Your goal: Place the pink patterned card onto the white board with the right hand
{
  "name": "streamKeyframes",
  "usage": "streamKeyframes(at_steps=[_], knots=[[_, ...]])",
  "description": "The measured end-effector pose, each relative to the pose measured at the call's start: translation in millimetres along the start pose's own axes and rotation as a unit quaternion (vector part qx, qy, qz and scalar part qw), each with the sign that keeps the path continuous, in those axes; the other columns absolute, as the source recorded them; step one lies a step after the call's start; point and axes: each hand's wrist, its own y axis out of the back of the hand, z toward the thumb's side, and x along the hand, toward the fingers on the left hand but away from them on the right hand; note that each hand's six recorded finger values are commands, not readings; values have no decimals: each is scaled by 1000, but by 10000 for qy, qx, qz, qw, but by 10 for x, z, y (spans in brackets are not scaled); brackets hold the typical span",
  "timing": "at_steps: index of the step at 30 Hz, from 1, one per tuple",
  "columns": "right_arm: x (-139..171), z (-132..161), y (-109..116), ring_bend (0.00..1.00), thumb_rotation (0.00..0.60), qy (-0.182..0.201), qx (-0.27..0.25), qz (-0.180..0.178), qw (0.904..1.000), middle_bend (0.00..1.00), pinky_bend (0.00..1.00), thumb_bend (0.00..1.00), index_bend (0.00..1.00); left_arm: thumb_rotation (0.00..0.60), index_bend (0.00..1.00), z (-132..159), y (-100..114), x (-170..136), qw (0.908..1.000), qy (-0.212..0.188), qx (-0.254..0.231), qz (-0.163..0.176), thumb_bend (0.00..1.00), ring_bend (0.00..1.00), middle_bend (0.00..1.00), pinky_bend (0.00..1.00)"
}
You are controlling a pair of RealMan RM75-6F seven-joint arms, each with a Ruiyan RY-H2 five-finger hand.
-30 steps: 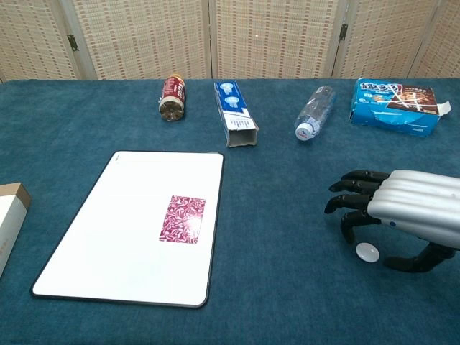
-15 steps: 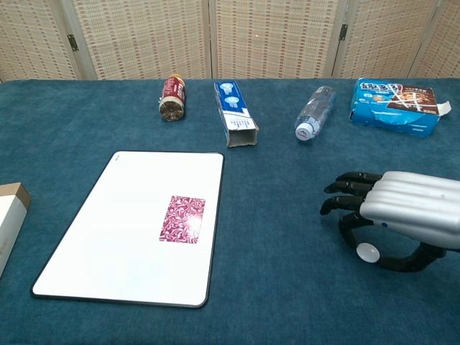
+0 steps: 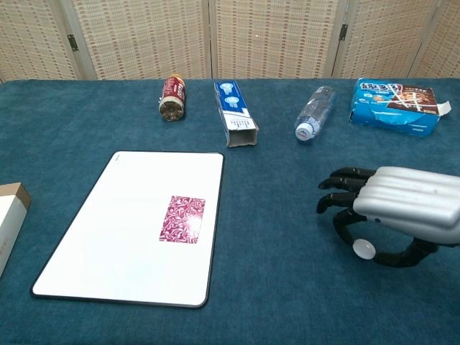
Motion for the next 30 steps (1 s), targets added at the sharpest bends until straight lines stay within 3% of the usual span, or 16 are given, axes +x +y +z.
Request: streamKeyframes(at_steps=[7, 17, 23, 30], knots=[[-241, 119, 399, 28, 600, 210, -69, -258, 9994, 211, 0, 334, 513, 600, 147, 12, 18, -13, 10000, -23, 6, 19, 215, 87, 79, 0], [-988, 542, 909, 24, 600, 736, -21, -303, 9968, 208, 0, 335, 512, 600, 147, -4, 68, -39, 10000, 16, 9, 74, 214, 87, 78, 0], [-1359, 784, 1039, 16, 600, 937, 167, -289, 9950, 204, 0, 335, 513, 600, 147, -39, 61, -67, 10000, 80, 8, 54, 215, 87, 79, 0], [-1657, 886, 1096, 7, 600, 921, 383, -226, 9948, 200, 0, 335, 512, 600, 147, -70, 49, -88, 9999, 131, 4, 40, 214, 87, 78, 0]])
